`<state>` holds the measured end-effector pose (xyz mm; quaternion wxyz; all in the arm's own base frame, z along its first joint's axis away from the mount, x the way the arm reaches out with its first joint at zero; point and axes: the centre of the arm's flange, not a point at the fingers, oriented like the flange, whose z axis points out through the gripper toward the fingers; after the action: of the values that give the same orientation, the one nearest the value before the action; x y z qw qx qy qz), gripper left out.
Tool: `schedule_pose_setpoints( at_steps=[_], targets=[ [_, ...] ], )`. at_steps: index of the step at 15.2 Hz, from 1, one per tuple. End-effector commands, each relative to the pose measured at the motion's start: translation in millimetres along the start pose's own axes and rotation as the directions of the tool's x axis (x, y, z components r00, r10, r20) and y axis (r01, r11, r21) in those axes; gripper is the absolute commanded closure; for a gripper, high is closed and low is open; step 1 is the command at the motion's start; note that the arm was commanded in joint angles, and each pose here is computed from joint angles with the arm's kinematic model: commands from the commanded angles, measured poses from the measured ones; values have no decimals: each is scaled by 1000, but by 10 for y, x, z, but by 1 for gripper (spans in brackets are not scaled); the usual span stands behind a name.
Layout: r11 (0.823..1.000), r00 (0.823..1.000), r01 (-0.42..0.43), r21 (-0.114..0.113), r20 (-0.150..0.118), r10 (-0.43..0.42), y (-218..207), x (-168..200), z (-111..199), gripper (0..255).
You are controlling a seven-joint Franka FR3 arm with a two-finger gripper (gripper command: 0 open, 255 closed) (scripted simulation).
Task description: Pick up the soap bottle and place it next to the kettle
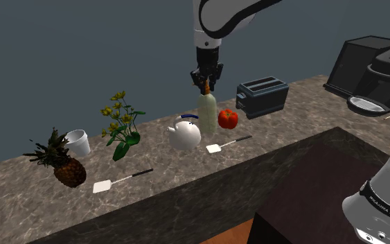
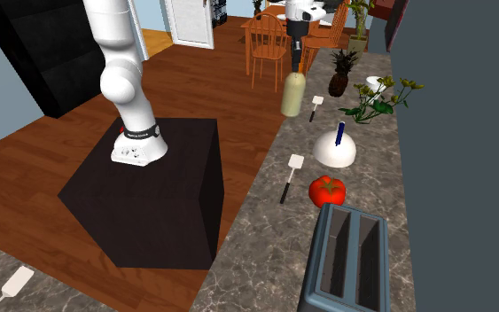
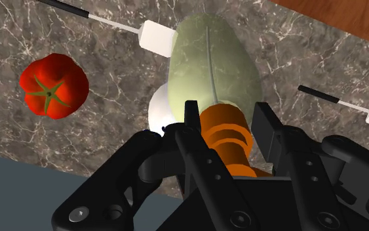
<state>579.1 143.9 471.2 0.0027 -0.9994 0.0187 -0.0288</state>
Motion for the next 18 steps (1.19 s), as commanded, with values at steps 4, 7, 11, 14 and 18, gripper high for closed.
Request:
schedule_pose_setpoints(
  at_steps=[4,7,11,14,18],
  targets=[
    [1000,1000,0,0,-1,0,3,-14,253,255],
    [1000,1000,0,0,-1,0,4,-23,411,255],
    [1000,1000,0,0,-1,0,5,-35,622,255],
    [1000,1000,0,0,-1,0,6,-44,780,255],
    [1000,1000,0,0,-1,0,7,-56,990,255]
  ],
)
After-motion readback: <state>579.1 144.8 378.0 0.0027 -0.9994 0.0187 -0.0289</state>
